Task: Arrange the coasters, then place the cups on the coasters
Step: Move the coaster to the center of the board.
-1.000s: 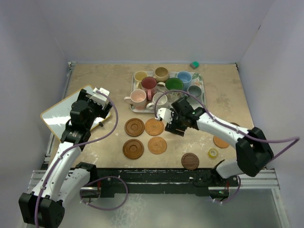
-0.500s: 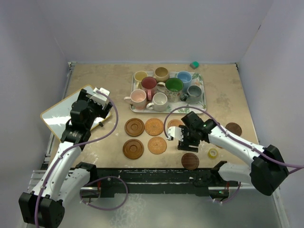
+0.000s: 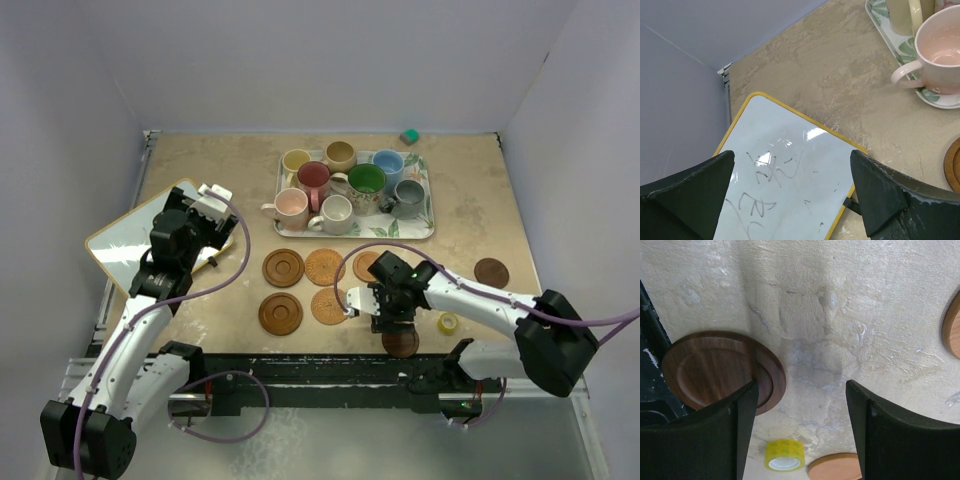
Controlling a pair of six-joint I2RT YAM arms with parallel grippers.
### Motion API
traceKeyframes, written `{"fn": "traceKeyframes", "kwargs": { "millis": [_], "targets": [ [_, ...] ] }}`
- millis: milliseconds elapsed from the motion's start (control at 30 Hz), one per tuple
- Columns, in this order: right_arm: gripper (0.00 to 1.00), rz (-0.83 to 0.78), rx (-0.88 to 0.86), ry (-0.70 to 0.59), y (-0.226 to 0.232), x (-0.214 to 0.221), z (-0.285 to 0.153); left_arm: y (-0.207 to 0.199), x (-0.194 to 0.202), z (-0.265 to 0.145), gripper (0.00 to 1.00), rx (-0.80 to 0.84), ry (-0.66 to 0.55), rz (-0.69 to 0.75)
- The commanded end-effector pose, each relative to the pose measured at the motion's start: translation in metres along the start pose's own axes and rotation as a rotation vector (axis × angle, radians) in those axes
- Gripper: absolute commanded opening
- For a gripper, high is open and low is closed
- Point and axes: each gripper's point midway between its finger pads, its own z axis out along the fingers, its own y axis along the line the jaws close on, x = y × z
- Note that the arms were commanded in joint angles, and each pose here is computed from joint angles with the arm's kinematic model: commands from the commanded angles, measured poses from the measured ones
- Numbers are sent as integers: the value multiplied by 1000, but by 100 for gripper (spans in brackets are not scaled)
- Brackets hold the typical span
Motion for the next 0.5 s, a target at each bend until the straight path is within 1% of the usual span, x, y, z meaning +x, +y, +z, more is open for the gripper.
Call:
{"fn": "traceKeyframes", "kwargs": {
  "millis": [0, 100, 233, 467],
  "targets": [
    [70, 2, 48, 14, -13, -3, 10, 12, -11, 0, 95, -44, -41, -3],
    [68, 30, 46, -5, -13, -8, 12, 11, -11, 0, 95, -42, -41, -3],
    [66, 58, 122, -29, -31, -17, 8, 12, -12, -1, 95, -45, -45, -3],
    [63, 101, 195, -37, -58, -27, 10, 13, -14, -3, 95, -48, -55, -4]
  ]
}}
